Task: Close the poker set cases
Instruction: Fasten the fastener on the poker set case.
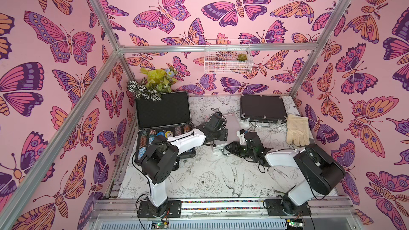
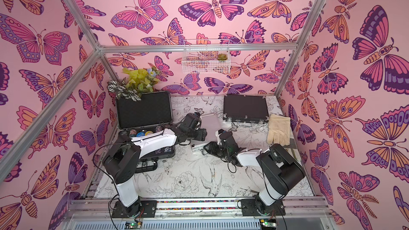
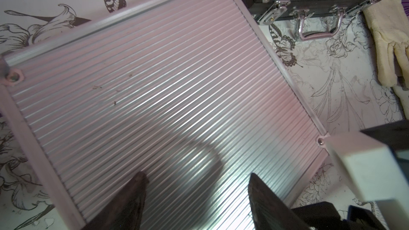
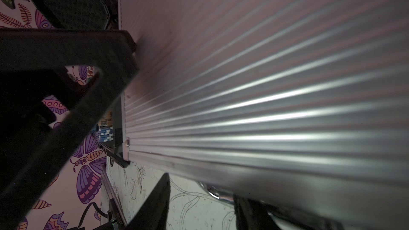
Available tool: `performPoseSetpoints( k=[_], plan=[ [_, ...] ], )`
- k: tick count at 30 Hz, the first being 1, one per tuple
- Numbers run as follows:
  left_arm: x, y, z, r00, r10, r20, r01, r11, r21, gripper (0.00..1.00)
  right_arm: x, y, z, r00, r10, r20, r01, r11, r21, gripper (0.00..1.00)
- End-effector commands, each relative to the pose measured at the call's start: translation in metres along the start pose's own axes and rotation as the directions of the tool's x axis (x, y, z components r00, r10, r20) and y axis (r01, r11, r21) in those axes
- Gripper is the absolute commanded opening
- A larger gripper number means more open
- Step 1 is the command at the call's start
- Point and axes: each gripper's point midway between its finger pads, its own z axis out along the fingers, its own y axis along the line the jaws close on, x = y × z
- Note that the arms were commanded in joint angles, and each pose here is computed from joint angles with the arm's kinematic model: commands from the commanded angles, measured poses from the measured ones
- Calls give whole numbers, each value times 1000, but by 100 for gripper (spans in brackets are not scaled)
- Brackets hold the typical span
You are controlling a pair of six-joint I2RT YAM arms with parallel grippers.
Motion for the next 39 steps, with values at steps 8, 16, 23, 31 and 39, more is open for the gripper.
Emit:
performPoseSetpoints(
  k=[8,16,23,31,39],
  plan=[
    [63,14,11,977,-6,-211,-5,999,-50,73,-26,21,-11,993,-66,101,68,998,-9,47],
    [61,16,6,980,8,-198,-20,998,-60,73,-15,9,-16,995,-58,77,56,998,22,47],
    [68,14,11,974,26,-223,-38,998,-48,65,1,-5,-26,997,-25,74,21,998,55,42],
    [80,20,14,969,16,-246,-33,997,-64,56,4,-15,-22,964,121,235,-144,986,83,16],
    [79,18,12,970,26,-241,-39,998,-48,47,5,-21,-3,961,137,239,-170,978,124,1]
  ],
)
